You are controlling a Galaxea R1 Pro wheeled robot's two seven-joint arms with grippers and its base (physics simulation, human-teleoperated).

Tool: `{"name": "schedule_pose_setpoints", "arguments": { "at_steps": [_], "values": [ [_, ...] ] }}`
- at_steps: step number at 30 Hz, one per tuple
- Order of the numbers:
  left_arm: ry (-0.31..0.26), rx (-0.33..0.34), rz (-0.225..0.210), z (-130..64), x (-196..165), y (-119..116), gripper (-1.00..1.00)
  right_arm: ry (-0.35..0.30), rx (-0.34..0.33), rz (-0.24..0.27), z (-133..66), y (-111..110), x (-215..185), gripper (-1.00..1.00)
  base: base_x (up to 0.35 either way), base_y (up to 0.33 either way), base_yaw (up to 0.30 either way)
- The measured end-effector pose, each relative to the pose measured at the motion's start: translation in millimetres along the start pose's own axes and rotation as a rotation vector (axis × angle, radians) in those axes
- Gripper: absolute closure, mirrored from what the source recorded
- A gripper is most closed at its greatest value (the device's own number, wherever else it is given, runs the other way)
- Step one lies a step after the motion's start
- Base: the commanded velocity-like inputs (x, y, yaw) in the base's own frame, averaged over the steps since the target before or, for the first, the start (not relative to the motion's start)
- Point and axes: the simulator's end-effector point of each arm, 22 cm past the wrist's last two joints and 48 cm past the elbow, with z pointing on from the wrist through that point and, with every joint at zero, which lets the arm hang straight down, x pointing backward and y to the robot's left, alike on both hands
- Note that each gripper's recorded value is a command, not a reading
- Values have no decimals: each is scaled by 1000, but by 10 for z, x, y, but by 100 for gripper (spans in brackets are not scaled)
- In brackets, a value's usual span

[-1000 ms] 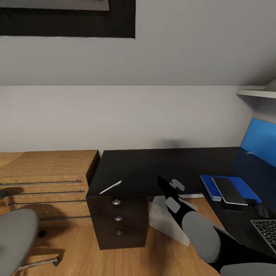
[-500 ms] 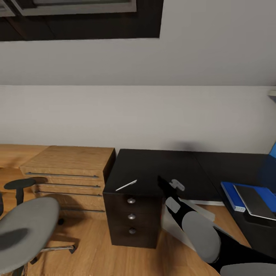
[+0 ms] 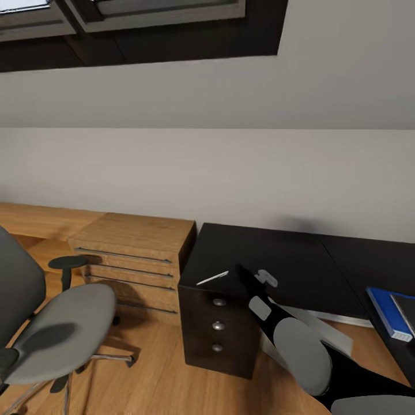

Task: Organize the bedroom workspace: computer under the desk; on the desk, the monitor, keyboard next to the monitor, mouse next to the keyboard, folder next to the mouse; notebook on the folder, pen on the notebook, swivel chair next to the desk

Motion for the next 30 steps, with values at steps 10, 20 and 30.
{"name": "schedule_pose_setpoints", "arguments": {
  "at_steps": [10, 20, 30],
  "values": [
    [1, 1, -1, 1, 1, -4, -100, 0, 0, 0, 0, 0, 0, -100, 0, 0, 277],
    [1, 1, -1, 1, 1, -4, -100, 3, -1, -1, 1, 2, 4, -100, 0, 0, 101],
    [1, 2, -1, -1, 1, -11, -100, 6, -4, -1, 1, 8, 9, -100, 0, 0, 6]
  ]
}}
